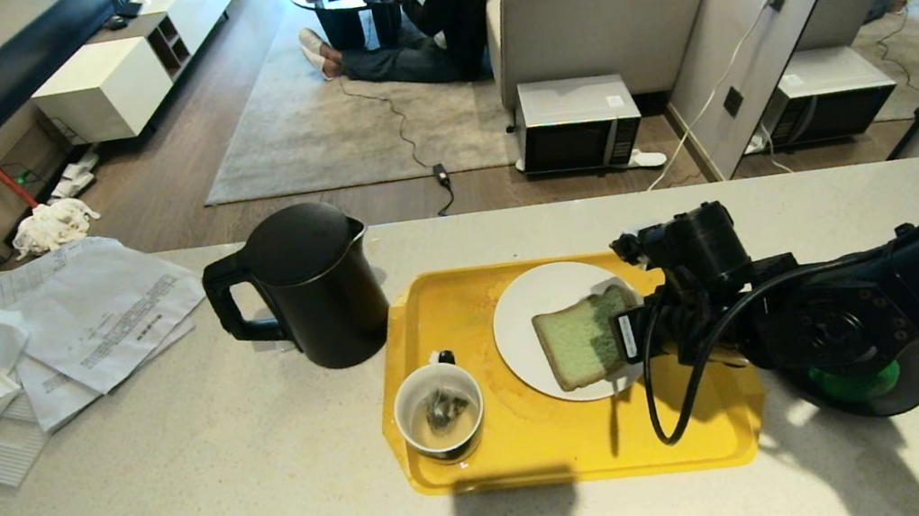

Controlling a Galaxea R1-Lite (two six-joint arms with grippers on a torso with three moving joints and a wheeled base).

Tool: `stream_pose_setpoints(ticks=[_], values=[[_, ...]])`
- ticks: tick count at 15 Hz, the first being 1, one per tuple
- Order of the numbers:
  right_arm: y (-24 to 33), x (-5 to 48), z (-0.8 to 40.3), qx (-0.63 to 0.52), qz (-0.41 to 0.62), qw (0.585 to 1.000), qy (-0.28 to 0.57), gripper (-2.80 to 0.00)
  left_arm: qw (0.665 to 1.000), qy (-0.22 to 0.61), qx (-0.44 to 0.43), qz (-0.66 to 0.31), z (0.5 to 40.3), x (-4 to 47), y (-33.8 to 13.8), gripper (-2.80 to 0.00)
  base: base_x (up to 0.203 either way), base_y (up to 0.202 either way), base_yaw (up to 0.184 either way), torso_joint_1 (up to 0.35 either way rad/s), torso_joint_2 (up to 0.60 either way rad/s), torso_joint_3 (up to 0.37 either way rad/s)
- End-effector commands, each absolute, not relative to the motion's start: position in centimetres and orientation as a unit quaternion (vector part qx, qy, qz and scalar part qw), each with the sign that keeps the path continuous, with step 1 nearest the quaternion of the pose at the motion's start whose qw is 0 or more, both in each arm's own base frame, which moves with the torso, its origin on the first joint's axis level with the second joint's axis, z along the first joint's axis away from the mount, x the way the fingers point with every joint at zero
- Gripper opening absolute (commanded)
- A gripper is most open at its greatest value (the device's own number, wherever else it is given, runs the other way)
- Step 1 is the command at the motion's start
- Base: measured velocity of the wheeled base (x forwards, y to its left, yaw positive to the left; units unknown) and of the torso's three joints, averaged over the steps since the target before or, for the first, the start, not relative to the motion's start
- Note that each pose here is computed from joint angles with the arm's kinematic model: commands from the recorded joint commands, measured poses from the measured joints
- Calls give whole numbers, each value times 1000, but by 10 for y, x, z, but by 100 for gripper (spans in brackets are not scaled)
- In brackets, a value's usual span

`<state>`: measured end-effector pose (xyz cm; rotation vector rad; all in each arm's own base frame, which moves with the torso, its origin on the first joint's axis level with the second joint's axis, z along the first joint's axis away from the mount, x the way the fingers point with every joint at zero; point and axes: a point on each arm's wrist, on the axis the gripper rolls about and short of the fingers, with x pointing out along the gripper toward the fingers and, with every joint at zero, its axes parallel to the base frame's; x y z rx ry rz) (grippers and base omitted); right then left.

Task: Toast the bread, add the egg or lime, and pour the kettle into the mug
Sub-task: Put the baked bread on a plate

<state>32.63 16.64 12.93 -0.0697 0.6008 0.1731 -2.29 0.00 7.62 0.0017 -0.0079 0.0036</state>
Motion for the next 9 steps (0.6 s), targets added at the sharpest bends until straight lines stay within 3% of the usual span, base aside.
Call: stream_pose_setpoints(ticks=[1, 7, 8, 9], values=[[166, 325, 135, -32, 85, 953, 288, -280, 1000, -4, 1, 2, 76, -23, 0, -280, 0, 0, 0, 0, 0, 0], [164, 320, 131, -70, 78, 951, 291, -280, 1000, -4, 1, 2, 76, -23, 0, -280, 0, 0, 0, 0, 0, 0], [163, 319, 128, -75, 78, 949, 295, 0, 1000, -4, 1, 2, 76, -23, 0, -280, 0, 0, 0, 0, 0, 0], [163, 319, 128, -76, 76, 950, 294, 0, 1000, -4, 1, 2, 76, -23, 0, -280, 0, 0, 0, 0, 0, 0]])
